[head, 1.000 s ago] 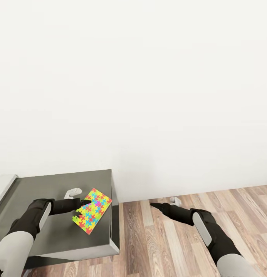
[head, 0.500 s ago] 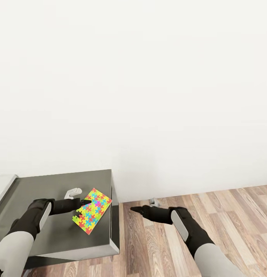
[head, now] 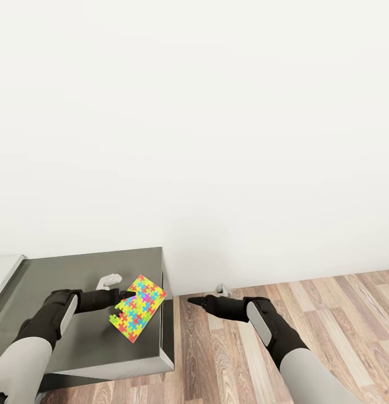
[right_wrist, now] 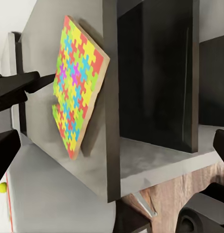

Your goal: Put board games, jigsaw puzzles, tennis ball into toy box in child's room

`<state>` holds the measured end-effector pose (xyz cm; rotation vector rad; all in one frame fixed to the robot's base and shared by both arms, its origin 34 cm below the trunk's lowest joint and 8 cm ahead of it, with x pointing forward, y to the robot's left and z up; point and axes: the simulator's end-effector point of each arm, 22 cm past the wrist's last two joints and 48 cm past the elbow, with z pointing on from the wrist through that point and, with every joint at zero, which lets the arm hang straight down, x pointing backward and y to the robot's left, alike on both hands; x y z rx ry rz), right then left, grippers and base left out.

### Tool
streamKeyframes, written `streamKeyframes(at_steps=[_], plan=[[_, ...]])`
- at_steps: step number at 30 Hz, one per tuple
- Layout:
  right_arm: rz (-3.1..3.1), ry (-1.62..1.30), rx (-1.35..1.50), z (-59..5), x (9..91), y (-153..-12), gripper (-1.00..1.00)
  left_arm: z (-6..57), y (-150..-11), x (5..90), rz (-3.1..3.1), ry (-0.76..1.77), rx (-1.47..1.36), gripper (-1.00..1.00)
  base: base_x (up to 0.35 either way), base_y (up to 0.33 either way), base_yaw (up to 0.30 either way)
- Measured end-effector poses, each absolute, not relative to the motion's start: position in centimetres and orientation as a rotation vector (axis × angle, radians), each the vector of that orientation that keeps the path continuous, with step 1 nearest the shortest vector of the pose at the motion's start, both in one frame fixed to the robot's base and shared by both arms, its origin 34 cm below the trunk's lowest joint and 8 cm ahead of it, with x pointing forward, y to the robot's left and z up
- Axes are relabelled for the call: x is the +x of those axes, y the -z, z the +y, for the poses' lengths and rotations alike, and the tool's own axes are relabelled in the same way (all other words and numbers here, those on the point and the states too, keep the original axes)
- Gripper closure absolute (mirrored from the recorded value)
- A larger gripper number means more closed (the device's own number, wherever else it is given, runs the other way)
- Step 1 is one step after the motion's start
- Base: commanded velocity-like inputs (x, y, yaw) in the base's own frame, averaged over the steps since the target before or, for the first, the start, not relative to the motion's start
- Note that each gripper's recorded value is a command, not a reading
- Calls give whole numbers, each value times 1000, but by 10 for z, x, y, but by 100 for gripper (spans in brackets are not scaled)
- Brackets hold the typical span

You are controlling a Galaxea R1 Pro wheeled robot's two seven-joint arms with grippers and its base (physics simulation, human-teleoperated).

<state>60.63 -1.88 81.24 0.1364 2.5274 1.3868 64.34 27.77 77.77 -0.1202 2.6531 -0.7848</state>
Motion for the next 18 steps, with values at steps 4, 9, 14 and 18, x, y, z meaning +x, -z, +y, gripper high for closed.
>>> streamKeyframes(at_steps=[4,9,14,18], plan=[[2478,-1349,114,-20,617,-814,-100,277,-778,643,2653,785,-119,-100,0,-100,0],[2455,-1298,127,-26,620,-805,-100,274,-776,642,2664,784,-94,-100,0,-56,0],[2492,-1280,150,-18,616,-796,-100,270,-775,640,2674,782,-70,-100,0,-6,0],[2500,-1282,151,-13,617,-795,-100,270,-775,639,2675,782,-66,-100,0,-47,0]])
